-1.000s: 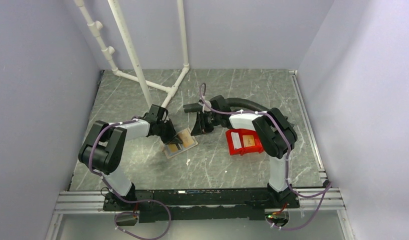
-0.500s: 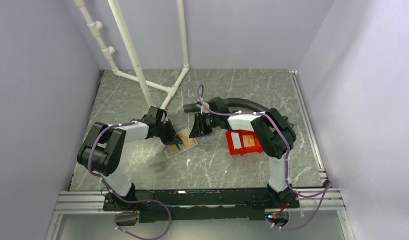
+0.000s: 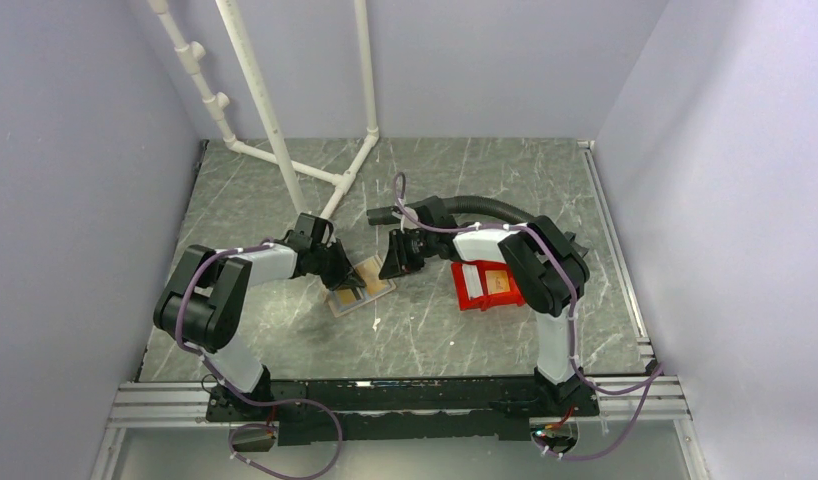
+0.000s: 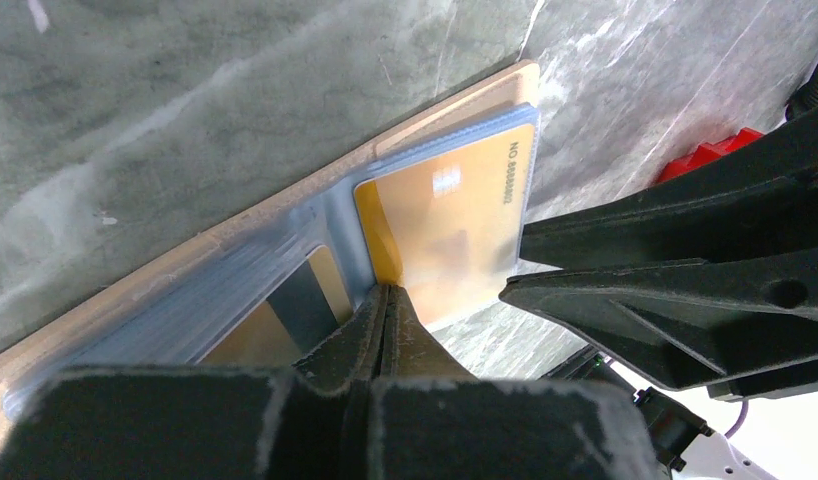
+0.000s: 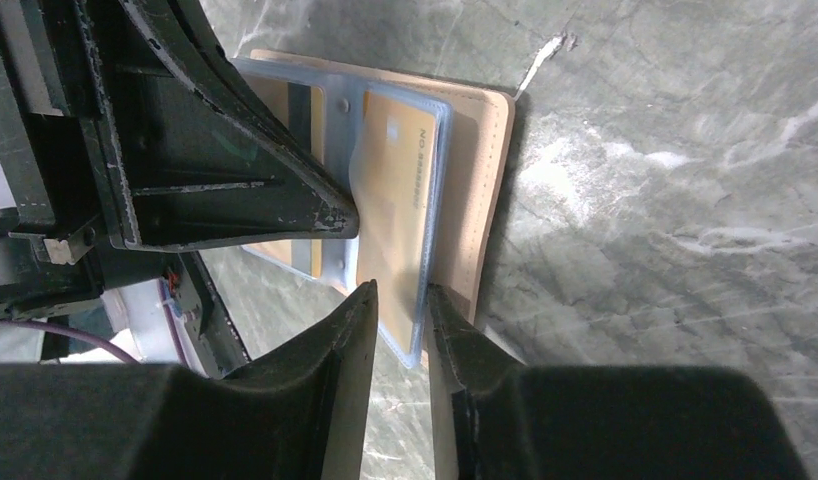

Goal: Put the credit cards into the card holder
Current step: Insert the credit card into the card holder.

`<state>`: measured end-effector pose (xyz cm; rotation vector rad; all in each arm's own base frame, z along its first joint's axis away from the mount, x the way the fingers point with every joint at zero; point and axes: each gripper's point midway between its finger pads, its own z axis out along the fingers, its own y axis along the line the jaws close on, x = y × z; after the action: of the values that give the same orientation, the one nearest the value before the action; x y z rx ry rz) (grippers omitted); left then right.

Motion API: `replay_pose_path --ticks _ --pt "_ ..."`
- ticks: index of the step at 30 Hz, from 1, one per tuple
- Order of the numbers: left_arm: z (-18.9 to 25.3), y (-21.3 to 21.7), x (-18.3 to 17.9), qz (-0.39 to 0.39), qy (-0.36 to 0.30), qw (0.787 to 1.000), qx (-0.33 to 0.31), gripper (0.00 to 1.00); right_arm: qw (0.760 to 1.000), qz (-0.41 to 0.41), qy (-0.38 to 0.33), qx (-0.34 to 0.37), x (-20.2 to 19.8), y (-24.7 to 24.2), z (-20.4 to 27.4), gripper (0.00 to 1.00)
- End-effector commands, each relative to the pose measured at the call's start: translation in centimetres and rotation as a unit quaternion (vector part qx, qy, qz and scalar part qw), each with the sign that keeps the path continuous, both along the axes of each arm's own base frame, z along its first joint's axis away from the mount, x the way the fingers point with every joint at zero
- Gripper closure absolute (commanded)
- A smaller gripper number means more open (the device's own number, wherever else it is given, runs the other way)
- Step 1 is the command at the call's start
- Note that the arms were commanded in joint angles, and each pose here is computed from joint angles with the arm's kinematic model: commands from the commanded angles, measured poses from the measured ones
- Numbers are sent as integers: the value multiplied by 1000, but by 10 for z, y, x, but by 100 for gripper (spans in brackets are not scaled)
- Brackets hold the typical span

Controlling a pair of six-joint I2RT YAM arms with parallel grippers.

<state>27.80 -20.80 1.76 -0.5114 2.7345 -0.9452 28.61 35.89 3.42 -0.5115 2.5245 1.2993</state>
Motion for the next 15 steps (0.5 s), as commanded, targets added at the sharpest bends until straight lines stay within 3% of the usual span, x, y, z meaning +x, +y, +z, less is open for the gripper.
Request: replay_pose_path --ticks 1,15 --pt "-30 22 -10 19 17 998 66 100 999 18 -22 28 1 12 16 74" --pt "-21 15 -7 11 3 999 50 100 998 40 -49 28 -15 20 39 71"
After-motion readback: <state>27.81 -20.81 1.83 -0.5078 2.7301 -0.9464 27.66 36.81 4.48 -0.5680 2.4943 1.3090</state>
